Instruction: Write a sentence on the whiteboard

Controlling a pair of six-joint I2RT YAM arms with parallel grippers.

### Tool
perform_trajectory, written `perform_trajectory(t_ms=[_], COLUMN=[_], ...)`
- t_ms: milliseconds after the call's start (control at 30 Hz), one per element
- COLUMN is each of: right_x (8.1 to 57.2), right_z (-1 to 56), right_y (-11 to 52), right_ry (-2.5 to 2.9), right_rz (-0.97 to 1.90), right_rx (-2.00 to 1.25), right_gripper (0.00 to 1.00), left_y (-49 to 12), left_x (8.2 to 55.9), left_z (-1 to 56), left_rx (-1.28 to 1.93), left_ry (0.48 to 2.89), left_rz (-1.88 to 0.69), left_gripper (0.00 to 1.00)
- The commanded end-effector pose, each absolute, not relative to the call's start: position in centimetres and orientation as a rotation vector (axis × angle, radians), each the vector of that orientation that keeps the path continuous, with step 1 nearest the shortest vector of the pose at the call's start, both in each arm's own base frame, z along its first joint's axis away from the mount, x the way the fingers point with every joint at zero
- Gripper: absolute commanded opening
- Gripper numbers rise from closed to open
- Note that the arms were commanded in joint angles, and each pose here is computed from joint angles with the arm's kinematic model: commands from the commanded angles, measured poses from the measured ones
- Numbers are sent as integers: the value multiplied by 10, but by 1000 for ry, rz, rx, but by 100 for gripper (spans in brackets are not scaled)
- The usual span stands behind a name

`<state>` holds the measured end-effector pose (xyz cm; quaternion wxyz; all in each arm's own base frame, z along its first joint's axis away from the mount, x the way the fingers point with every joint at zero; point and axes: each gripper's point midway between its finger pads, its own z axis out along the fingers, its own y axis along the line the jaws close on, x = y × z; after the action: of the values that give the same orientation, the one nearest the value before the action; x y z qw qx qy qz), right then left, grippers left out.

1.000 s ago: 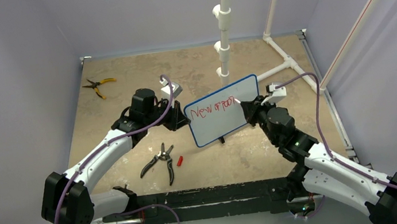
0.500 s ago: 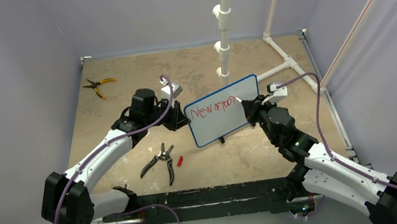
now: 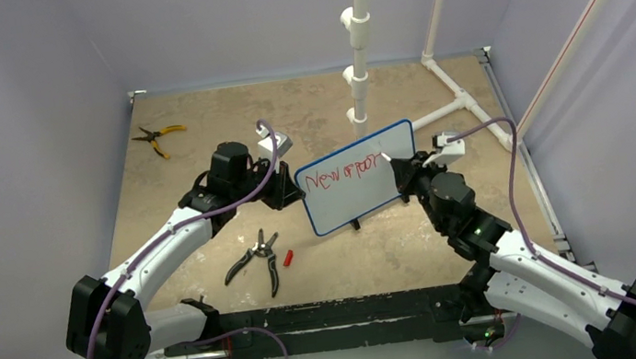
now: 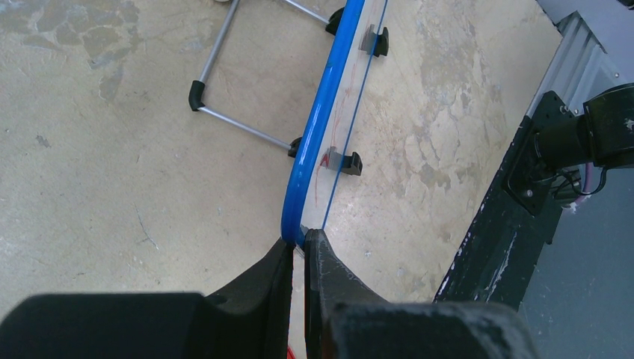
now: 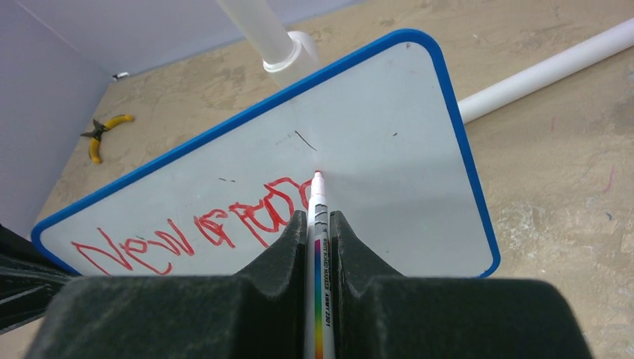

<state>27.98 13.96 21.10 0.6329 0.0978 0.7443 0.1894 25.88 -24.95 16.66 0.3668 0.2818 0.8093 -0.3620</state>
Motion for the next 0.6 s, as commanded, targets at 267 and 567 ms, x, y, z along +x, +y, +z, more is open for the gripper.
perform_trajectory(t_ms=[267,567], right_x=[281,282], right_z=[234,232], right_y=[129,140], right_ry=[1649,1652], right_rz=[415,459], right_rx=[254,213], right_gripper=[0,0], left_y=[-250,-250], left_x=[264,264], left_z=[175,175], left_rx=[717,717], left_ry=[2032,2032], left_rz=[-920,-921], left_gripper=[0,0])
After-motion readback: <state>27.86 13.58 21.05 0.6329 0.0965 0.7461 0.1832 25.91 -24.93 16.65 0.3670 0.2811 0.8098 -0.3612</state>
